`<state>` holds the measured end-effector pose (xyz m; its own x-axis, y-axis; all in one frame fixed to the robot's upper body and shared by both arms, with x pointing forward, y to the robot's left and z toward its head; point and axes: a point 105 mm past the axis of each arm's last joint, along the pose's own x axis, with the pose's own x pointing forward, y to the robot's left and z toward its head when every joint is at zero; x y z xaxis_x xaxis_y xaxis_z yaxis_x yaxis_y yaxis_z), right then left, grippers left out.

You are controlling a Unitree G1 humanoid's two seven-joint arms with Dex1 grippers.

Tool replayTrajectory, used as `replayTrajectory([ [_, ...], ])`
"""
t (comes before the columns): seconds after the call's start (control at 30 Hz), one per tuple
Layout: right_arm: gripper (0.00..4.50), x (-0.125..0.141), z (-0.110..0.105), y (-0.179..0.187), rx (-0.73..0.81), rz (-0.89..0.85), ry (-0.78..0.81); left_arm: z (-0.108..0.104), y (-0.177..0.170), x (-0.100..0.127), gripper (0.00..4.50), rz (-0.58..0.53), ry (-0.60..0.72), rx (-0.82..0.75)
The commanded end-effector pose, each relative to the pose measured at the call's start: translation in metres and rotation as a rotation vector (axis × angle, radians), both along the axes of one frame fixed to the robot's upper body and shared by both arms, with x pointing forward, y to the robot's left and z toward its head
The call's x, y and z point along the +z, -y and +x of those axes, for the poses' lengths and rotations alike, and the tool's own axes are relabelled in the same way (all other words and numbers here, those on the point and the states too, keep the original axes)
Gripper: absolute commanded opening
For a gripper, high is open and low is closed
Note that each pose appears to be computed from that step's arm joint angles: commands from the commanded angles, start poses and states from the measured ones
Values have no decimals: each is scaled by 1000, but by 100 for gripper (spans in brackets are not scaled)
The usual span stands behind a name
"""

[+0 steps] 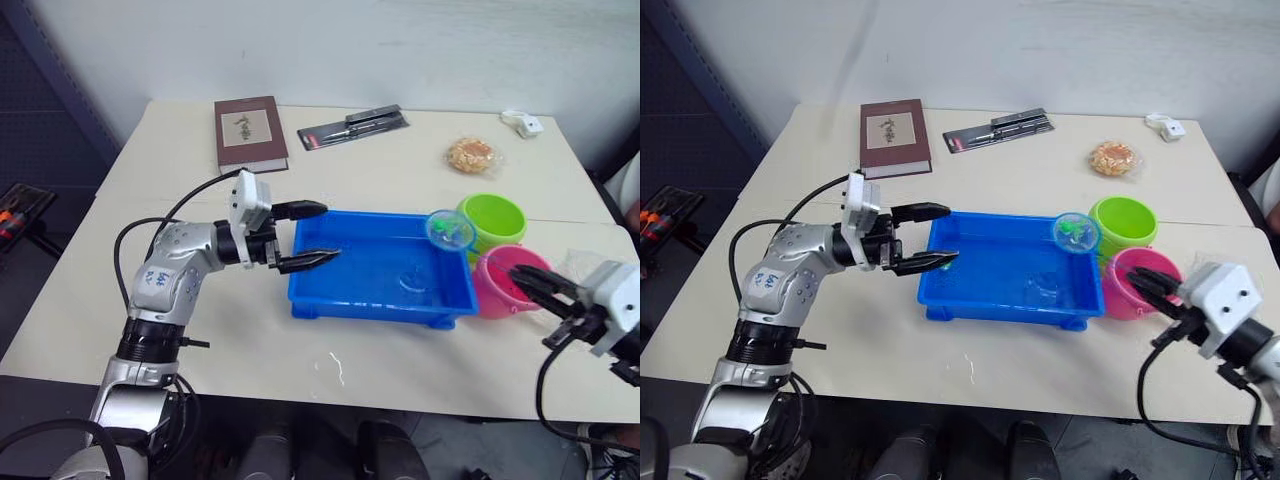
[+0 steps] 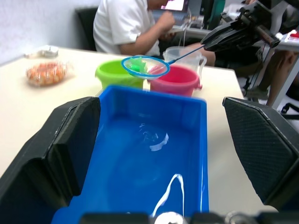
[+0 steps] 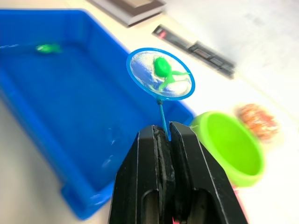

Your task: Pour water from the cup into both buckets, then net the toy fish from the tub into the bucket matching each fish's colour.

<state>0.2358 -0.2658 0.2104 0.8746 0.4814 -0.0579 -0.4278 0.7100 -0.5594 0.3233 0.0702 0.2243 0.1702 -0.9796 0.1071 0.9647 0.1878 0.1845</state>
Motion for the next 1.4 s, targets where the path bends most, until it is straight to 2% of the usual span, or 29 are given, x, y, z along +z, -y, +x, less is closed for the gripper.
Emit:
replayTrajectory([
  [0.03, 0, 20, -2, 16, -49, -61, 55, -7, 3, 20, 449, -47, 45, -27],
  [0.17, 0, 30, 13, 44, -159, -153, 104, -7, 5, 25, 449, -76, 43, -27],
  [0.4, 0, 25, 43, 72, -279, -373, 157, -7, 8, 26, 449, -97, 50, -15],
  [0.53, 0, 17, 58, 80, -301, -678, 244, -7, 10, 26, 449, -108, 54, -5],
  [0.8, 0, 3, 66, 74, -236, -1088, 432, -4, 8, 22, 449, -115, 53, 24],
  [0.87, 0, -8, 67, 75, -215, -1122, 421, -4, 8, 22, 449, -119, 52, 26],
  [1.13, 0, -19, 67, 75, -214, -1198, 414, -3, 6, 21, 449, -125, 51, 35],
  [1.23, 0, -7, 66, 79, -279, -1149, 455, -3, 6, 20, 449, -127, 49, 37],
  [1.4, 0, 9, 67, 74, -282, -1164, 528, -2, 3, 18, 449, -115, 51, 45],
])
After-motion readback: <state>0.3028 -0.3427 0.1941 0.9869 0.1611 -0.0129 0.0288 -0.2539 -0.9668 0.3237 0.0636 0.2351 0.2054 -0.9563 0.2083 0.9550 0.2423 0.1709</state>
